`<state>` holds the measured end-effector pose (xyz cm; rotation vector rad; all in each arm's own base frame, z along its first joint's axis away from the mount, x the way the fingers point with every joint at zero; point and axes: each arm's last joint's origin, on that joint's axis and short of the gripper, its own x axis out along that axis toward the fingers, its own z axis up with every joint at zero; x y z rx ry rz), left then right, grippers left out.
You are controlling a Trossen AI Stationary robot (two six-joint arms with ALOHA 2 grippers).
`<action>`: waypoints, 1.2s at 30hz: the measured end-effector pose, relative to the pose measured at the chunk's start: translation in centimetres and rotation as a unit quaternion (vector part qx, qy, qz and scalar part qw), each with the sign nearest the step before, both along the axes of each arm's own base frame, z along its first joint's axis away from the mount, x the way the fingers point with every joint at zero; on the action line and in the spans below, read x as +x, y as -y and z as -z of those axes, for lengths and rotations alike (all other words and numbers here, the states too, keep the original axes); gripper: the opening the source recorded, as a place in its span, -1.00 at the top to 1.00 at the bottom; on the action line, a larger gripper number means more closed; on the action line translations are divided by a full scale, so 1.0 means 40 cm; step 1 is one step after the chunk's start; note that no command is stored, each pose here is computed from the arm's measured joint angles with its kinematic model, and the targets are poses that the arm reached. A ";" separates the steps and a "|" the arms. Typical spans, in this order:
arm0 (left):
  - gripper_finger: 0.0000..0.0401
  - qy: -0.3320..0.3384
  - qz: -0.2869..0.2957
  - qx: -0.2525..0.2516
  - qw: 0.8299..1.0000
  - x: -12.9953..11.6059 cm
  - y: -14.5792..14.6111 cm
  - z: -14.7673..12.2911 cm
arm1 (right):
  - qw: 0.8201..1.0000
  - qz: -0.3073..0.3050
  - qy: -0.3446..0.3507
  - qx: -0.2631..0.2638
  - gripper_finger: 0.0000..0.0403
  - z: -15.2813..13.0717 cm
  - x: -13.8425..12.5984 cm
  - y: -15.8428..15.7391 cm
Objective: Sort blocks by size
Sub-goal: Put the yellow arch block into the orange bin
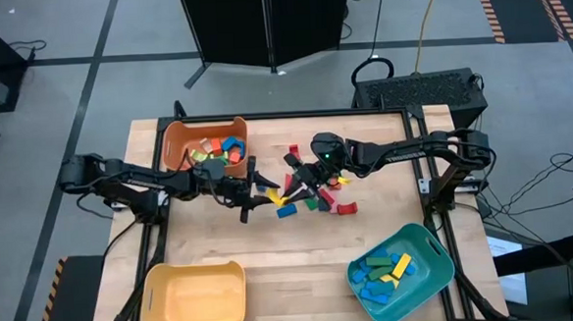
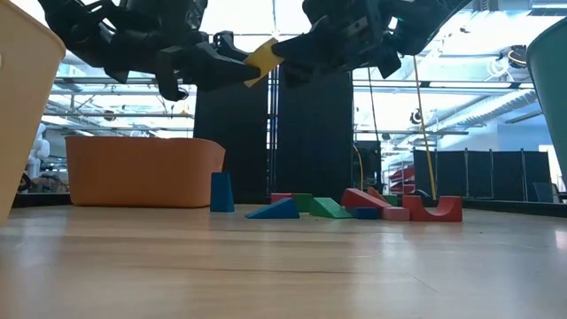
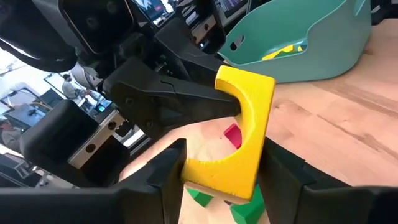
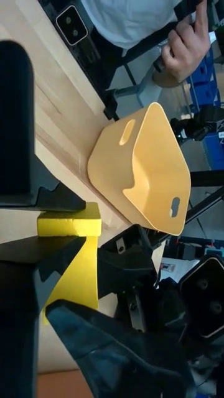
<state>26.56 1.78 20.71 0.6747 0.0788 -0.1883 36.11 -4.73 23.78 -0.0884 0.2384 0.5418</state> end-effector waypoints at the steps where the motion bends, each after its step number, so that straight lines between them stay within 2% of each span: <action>1: 0.20 0.000 0.000 -0.002 1.000 0.000 0.000 0.000 | 1.000 0.001 -0.001 0.003 0.83 0.000 0.000 0.000; 5: 0.21 -0.001 -0.001 -0.006 1.000 0.000 0.000 0.000 | 1.000 0.004 0.000 0.008 0.77 -0.003 0.001 0.001; 9: 0.22 -0.001 -0.016 -0.006 1.000 0.000 -0.003 0.000 | 1.000 0.013 0.002 0.009 0.59 -0.007 0.000 0.003; 14: 0.23 0.001 -0.073 -0.011 0.997 0.001 -0.011 -0.002 | 0.998 0.063 -0.027 0.013 0.35 -0.033 -0.029 0.024; 19: 0.23 0.005 -0.096 -0.010 0.995 -0.002 -0.016 -0.007 | 0.994 0.097 -0.047 0.012 0.20 -0.072 -0.068 0.032; 27: 0.23 -0.011 -0.183 -0.020 0.983 -0.033 -0.035 -0.032 | 0.973 0.207 -0.105 -0.019 0.13 -0.054 -0.081 0.045; 36: 0.23 -0.033 -0.255 -0.070 0.964 -0.089 -0.075 -0.060 | 0.967 0.224 -0.115 -0.024 0.13 -0.044 -0.078 0.048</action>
